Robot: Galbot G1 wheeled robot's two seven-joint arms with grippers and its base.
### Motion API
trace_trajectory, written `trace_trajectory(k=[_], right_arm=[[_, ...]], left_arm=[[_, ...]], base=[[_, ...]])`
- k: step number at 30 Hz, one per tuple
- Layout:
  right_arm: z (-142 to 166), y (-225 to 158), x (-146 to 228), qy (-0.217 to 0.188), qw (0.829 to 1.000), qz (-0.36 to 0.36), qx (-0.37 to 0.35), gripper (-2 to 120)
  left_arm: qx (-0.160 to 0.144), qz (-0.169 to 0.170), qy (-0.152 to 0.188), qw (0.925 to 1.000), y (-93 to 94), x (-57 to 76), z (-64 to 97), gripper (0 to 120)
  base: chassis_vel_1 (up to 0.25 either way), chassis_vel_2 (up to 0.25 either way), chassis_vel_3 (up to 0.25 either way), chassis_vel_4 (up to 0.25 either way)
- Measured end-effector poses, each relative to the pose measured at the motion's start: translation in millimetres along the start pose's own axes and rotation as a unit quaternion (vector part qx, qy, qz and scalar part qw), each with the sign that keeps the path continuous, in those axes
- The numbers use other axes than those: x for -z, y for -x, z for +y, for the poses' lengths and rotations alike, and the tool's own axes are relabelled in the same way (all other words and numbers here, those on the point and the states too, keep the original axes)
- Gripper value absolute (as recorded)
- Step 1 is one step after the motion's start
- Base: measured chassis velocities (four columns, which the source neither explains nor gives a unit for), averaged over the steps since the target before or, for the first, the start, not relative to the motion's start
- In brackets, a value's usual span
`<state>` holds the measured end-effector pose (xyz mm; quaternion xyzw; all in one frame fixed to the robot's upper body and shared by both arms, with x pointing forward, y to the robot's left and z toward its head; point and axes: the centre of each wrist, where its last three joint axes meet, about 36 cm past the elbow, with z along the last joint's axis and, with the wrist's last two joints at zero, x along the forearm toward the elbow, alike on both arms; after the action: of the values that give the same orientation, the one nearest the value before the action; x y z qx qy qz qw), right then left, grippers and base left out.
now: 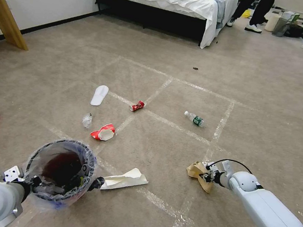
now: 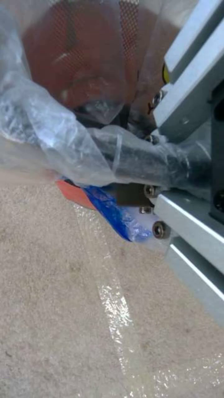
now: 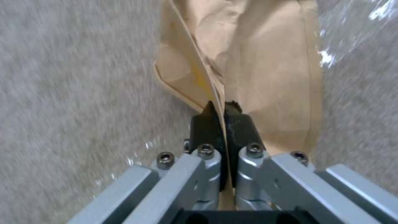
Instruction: Pick up the trash bin and place the garbage on the floor into it.
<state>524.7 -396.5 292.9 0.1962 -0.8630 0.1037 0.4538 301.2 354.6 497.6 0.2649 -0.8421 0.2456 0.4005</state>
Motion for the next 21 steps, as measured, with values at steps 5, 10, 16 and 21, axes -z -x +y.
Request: trace_trajectory(k=[5,10,16,21], right_arm=[[2.8,-7.5,8.3,0.008,1.0,-0.017,0.0,0],[-7.5,-50.6,50.0,0.023,0.993,-0.119,-0.002,0],[-31.0,-123.9,104.4,0.023,0.958,-0.285,0.003,0],[-40.1,-172.2,135.6,0.002,0.886,-0.462,0.042,0]], left_arm=[[-0.001,0.0,0.001,1.0,-1.5,-0.9,-0.1,0],[-0.006,0.0,0.003,1.0,-4.8,-0.6,-1.6,0],[-0.013,-0.004,0.007,0.9999,-11.0,0.8,-4.2,0],[-0.018,-0.008,0.008,0.9998,-15.5,2.6,-5.8,0]], base=[[0.0,0.0,0.0,0.0],[0.0,0.0,0.0,0.0],[0.0,0.0,0.0,0.0],[0.0,0.0,0.0,0.0]])
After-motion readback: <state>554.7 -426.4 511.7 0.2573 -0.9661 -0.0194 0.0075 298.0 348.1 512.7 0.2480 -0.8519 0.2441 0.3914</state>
